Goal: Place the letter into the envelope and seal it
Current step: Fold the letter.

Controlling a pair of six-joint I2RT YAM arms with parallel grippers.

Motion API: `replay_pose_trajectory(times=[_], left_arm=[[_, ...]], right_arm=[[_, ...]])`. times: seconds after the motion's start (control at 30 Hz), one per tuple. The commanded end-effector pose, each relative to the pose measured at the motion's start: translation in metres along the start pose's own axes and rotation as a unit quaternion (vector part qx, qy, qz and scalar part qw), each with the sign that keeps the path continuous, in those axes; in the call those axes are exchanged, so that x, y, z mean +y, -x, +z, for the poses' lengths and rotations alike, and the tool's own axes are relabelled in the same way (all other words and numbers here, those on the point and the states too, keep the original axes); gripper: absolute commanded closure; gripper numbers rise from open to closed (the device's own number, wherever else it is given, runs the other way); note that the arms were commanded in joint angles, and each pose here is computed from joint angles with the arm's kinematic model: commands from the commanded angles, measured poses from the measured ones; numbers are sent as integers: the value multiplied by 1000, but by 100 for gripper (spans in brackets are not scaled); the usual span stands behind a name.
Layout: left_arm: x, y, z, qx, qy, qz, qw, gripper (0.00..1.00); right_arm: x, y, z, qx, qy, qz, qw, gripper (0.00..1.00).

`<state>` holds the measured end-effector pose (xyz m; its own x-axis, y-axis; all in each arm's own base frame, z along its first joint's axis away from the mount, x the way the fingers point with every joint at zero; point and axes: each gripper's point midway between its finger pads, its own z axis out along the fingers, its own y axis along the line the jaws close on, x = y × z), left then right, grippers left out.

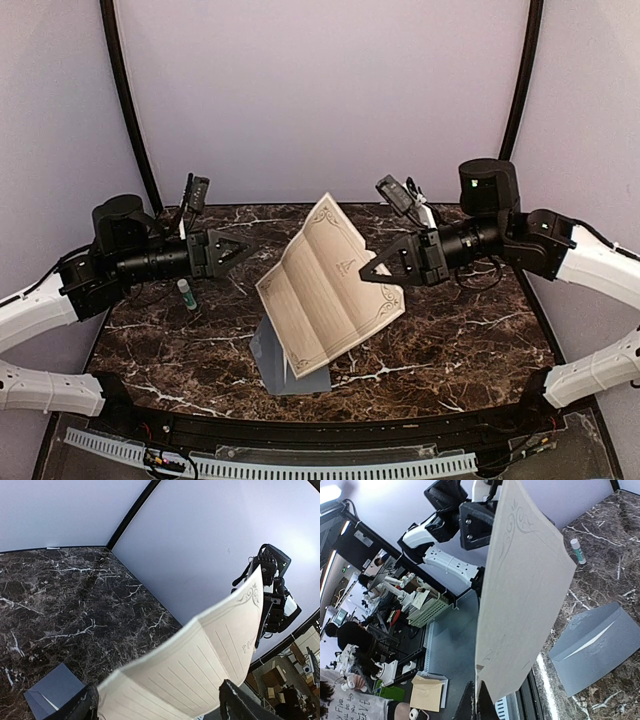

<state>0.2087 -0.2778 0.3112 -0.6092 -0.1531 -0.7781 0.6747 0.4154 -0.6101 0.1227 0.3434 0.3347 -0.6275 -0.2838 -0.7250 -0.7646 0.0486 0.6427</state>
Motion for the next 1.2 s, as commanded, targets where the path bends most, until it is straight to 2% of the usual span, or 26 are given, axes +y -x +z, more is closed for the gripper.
replay_pose_trajectory(times=[0.0,0.2,0.4,0.47,0.57,0.63,1.07,1.13,1.17], left_arm=[[-17,15,-2,-6,-12,61,998,17],[-60,-14,10,72,-131,95,984,14],[-79,-34,14,121,-188,98,970,18],[-81,-34,12,120,-193,101,969,27],[-82,-34,10,117,-194,102,969,46],[-82,-36,10,119,-195,100,968,54],[-74,-44,10,127,-185,87,970,94],[-73,-45,10,127,-183,85,971,99],[-73,-45,9,125,-183,85,971,100]], right_arm=[[33,1,2,8,57,-41,997,100],[45,-2,-1,5,81,-49,996,100],[50,-5,-5,6,87,-51,995,100],[49,-6,-5,7,85,-50,995,100],[45,-9,-4,10,79,-47,996,100],[43,-11,-3,12,75,-44,996,100],[30,-16,-1,16,51,-36,998,99],[29,-15,-1,13,44,-36,998,68],[29,-13,-2,8,41,-42,998,56]])
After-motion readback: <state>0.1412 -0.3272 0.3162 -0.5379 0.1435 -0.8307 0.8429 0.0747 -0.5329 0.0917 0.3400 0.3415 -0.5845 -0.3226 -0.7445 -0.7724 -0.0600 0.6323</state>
